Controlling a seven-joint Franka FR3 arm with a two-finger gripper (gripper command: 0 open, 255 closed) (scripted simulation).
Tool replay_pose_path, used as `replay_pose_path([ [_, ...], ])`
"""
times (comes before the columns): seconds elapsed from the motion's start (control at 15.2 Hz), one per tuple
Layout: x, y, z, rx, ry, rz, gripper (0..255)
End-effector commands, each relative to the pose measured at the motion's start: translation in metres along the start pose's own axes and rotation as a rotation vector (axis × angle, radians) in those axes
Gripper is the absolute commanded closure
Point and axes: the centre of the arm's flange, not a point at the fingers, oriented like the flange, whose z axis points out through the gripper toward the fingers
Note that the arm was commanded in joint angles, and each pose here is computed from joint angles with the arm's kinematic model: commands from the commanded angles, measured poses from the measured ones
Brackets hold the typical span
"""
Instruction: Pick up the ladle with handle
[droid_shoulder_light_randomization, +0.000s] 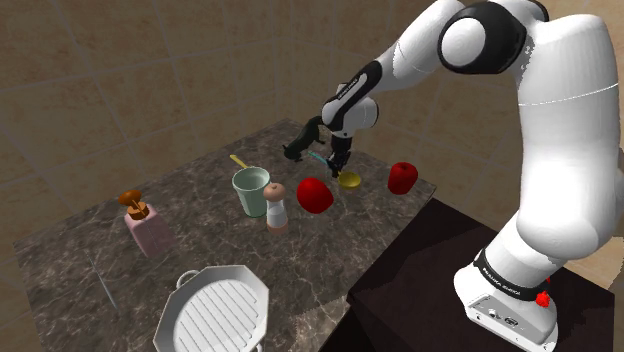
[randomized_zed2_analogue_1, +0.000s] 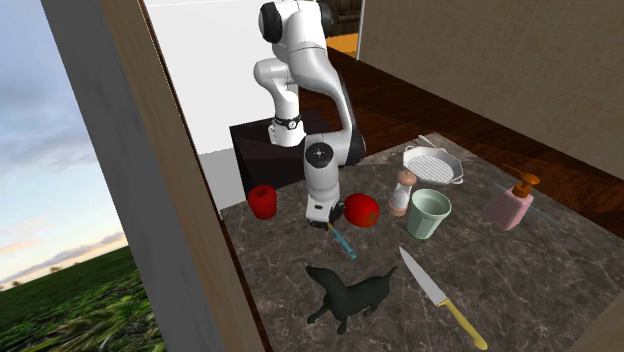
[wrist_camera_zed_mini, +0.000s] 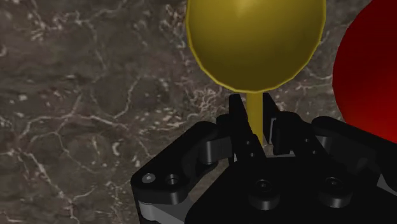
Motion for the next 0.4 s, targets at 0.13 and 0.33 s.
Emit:
replay_pose_path([
  [0.13,-0.002,-0.003,-0.020,0.000,0.000,0.000,255],
  [0.33,-0.002,-0.004,-0.026,0.000,0.000,0.000,255],
])
